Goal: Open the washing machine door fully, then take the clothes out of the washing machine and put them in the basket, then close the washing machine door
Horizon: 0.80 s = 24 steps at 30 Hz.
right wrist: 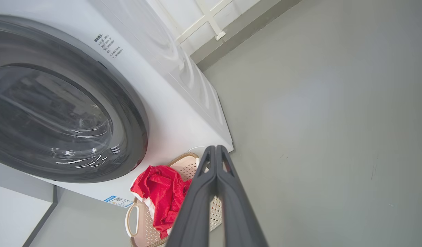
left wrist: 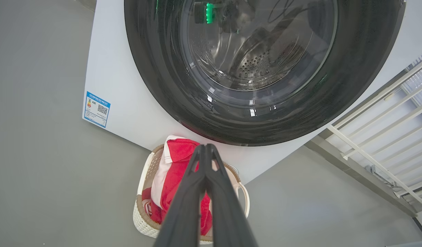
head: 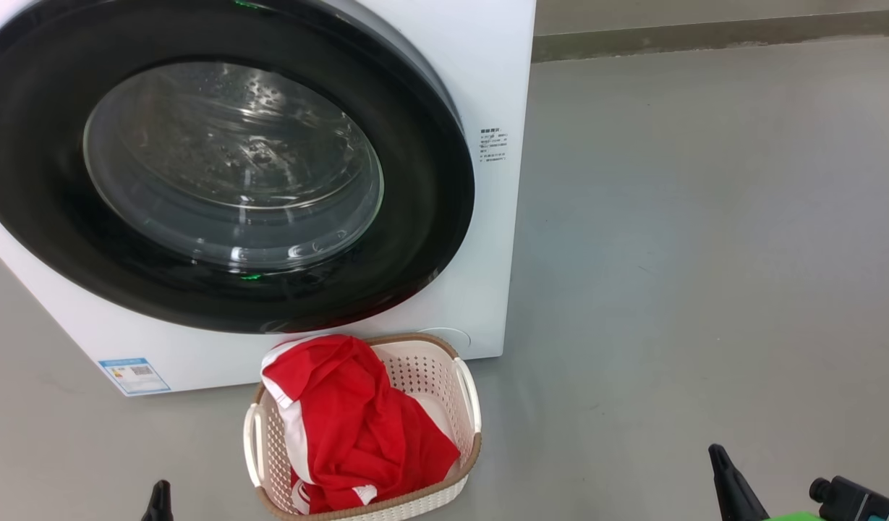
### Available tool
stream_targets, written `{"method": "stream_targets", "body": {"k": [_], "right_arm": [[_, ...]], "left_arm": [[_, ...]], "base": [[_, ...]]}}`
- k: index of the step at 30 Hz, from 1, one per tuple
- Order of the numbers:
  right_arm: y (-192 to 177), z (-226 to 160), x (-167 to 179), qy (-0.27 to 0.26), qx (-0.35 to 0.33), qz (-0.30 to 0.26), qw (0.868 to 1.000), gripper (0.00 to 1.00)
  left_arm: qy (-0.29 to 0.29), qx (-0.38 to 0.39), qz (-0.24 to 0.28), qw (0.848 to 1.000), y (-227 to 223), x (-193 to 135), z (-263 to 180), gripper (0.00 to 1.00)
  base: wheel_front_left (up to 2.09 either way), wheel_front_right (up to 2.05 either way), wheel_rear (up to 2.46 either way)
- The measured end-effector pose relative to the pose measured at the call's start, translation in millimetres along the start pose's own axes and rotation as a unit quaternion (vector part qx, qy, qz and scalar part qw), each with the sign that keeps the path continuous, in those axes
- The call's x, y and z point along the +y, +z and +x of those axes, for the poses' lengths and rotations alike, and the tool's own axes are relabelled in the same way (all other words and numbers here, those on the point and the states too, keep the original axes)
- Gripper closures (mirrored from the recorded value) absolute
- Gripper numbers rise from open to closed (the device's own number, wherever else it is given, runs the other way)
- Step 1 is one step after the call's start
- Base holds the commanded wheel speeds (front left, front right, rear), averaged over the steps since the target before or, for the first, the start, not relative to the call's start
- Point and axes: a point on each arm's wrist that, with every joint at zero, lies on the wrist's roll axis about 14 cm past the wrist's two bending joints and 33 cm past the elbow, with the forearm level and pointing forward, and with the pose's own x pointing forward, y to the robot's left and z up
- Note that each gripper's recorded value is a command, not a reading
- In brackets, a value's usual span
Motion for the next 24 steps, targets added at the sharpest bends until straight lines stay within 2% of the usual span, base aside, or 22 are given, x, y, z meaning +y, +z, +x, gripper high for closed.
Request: {"method": "stream_targets", "body": {"k": [24], "right_arm": [[12, 10, 5, -0.001, -0.007, 0.132, 0.991, 1.00]], "left_arm": [[0.004, -0.002, -0.127, 0.992, 7, -4, 11, 1.00]], "base": [[0.00, 0.00, 0.00]]}}
